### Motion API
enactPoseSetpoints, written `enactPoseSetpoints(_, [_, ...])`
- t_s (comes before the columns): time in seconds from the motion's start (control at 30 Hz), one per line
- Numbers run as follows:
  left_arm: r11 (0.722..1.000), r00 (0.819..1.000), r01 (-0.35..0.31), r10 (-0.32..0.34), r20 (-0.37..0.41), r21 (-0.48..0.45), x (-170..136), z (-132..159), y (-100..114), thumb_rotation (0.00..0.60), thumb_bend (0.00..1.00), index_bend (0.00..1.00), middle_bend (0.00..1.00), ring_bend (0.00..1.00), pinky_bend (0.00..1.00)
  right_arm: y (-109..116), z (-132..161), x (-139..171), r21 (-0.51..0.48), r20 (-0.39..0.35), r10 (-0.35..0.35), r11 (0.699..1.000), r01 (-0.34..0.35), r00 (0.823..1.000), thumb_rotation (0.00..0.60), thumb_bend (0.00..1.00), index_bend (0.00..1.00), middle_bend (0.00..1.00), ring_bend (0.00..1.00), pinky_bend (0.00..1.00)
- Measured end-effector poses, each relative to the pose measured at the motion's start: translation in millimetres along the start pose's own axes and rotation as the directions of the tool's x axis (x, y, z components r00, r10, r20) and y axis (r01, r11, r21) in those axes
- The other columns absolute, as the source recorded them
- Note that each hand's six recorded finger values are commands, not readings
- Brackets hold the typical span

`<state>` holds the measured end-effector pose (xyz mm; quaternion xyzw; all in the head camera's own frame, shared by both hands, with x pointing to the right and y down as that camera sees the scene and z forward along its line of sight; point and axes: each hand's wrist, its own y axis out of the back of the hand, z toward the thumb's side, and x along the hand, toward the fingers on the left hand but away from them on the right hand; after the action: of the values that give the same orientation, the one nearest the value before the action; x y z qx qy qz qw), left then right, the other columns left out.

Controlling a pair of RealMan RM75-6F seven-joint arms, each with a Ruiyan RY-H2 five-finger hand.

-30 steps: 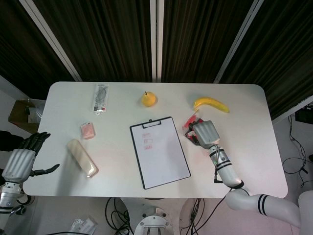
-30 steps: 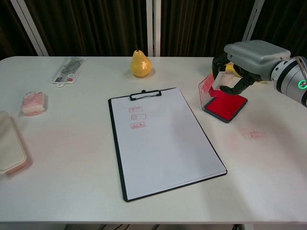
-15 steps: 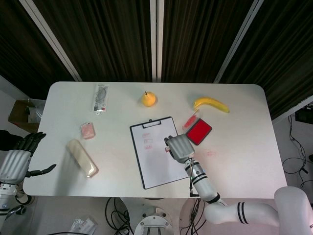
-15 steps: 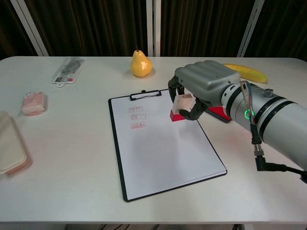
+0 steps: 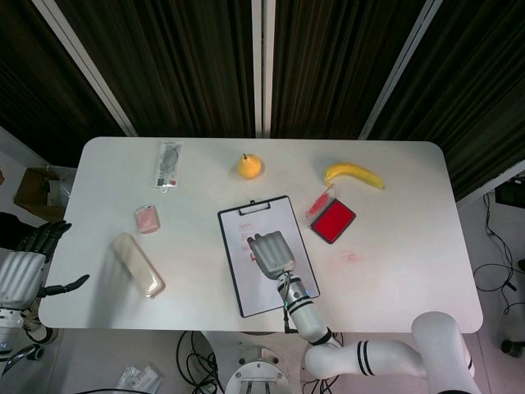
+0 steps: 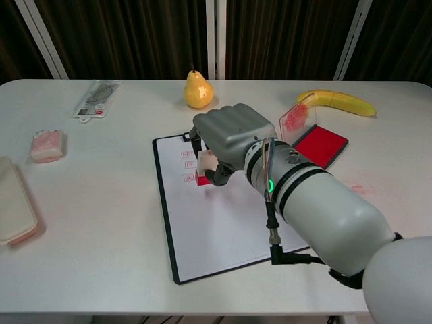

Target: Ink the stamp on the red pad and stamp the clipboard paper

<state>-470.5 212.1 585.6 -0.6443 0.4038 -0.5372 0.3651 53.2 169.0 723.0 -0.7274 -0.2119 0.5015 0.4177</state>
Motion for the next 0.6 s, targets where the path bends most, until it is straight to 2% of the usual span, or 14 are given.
enactPoseSetpoints(0.6, [1.0, 1.0, -0.008, 0.008, -0.006, -0.001, -3.4, -4.8, 3.2, 0.298, 0.11, 0.11, 0.1, 0.09, 0.19, -15.6, 12.9, -14.8, 0.019, 0.026, 0.019, 1.0, -0.019, 0.999, 0.6, 0.39, 0.65, 0.58, 0.82, 0.9])
